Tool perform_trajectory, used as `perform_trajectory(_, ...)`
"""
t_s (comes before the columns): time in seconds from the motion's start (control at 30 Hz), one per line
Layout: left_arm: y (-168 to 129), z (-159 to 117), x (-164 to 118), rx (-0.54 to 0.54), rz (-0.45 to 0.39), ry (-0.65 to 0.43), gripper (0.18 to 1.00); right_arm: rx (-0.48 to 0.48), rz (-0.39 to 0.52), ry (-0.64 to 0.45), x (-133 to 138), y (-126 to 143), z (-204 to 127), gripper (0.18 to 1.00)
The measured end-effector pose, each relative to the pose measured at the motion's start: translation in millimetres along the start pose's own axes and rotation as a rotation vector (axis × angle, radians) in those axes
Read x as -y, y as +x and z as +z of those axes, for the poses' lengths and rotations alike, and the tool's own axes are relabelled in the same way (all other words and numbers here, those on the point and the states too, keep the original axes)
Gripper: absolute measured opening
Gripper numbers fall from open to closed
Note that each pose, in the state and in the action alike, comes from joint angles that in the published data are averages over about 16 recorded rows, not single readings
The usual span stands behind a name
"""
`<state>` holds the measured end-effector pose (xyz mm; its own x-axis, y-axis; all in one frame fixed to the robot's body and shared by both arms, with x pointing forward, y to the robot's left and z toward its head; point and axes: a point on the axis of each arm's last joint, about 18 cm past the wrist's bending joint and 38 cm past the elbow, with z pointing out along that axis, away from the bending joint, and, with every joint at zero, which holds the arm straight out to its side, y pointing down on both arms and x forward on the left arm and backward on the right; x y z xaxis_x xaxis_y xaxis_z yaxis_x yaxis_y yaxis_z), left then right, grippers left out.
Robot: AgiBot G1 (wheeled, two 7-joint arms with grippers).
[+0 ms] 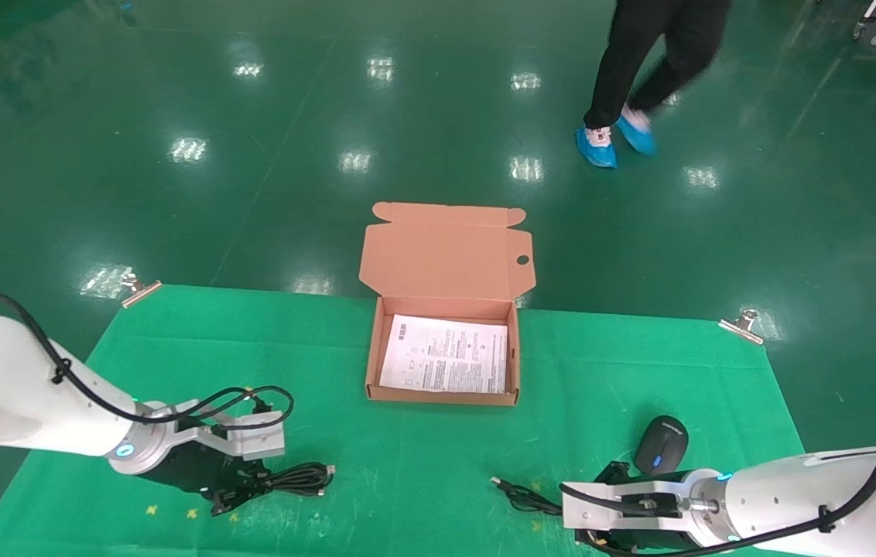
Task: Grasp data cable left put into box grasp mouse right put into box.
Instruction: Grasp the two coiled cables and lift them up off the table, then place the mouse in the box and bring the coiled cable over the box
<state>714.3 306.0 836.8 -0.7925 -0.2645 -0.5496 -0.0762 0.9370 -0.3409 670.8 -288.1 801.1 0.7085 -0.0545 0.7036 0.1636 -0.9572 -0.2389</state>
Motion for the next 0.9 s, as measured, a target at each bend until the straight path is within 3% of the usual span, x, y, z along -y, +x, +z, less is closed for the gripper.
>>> perform_trajectory(0.23, -1.7, -1.6, 0.7, 0.005, 0.007, 0.001, 0.286, -0.011, 0.009, 0.003, -0.9, 4.0, -5.2, 0.269)
perform_trajectory(0.43, -18.6, -18.2, 9.4, 0.065, 0.049, 0.027, 0.27, -0.074, 0.044, 0.018, -3.1, 22.3, -31.4, 0.224)
perform_trajectory(0.67, -58.0, -61.7, 34.5, 0.249, 0.155, 0.079, 0.268, -0.257, 0.08, 0.061, 0.0, 71.4, -92.7, 0.204)
perform_trajectory(0.9, -91.7, -115.2, 73.8, 0.486, 0.263, 0.143, 0.267, -0.484, 0.04, 0.133, 24.5, 132.3, -160.6, 0.201)
